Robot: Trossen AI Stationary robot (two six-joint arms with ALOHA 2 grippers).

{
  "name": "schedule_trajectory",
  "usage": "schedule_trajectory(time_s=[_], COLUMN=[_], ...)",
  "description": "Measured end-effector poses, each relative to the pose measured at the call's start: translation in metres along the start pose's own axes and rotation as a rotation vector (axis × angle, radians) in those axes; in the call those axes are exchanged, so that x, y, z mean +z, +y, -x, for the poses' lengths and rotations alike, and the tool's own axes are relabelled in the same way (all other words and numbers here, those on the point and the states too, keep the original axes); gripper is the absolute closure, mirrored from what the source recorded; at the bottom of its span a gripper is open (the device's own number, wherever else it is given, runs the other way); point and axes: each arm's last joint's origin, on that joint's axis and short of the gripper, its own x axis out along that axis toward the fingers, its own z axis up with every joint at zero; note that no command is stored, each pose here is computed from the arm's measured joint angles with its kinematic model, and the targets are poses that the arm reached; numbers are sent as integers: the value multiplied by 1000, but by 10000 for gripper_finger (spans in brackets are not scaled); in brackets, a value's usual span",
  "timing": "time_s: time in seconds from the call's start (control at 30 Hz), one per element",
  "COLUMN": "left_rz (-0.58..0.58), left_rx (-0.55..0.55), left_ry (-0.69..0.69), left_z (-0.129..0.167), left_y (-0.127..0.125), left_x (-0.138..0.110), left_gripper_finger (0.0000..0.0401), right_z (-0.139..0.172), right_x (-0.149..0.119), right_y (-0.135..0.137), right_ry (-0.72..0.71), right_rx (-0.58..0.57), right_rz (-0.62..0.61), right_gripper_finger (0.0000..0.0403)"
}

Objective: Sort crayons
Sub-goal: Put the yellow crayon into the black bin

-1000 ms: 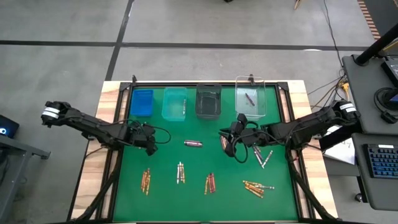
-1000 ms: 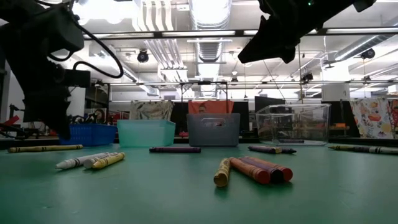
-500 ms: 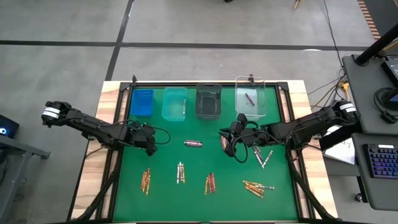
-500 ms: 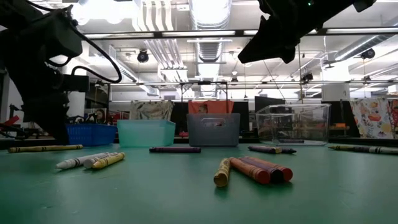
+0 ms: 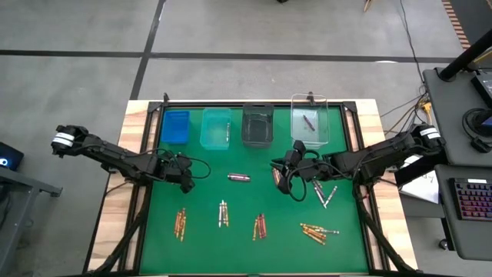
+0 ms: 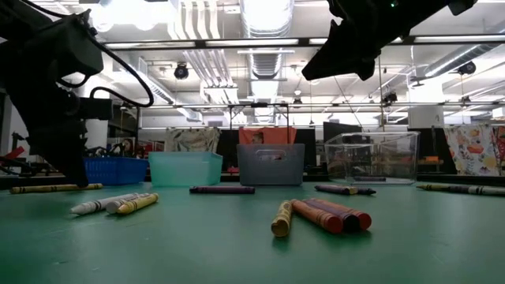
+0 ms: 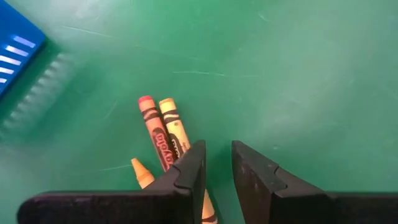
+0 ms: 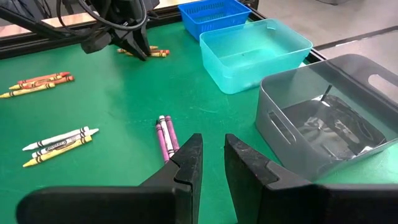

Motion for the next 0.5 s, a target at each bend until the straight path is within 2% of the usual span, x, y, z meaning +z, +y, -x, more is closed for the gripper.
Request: schedule_trajectory(time_s=[0.27, 0.4, 0.5], left_rz=[-3, -3, 24], left_rx=[-97, -96, -50], left_ry=[26, 29, 47], left_z=[3, 9, 10], left_y=[-7, -9, -6], left_x=[5, 9, 8], left_gripper_finger=[341, 341, 341], right_z=[0, 0, 0], right_x=[0, 0, 0], right_y=[0, 0, 0], right_ry=[0, 0, 0], right_rx=[0, 0, 0], right_rz=[-2, -2, -2], right_gripper_finger=[346, 346, 346])
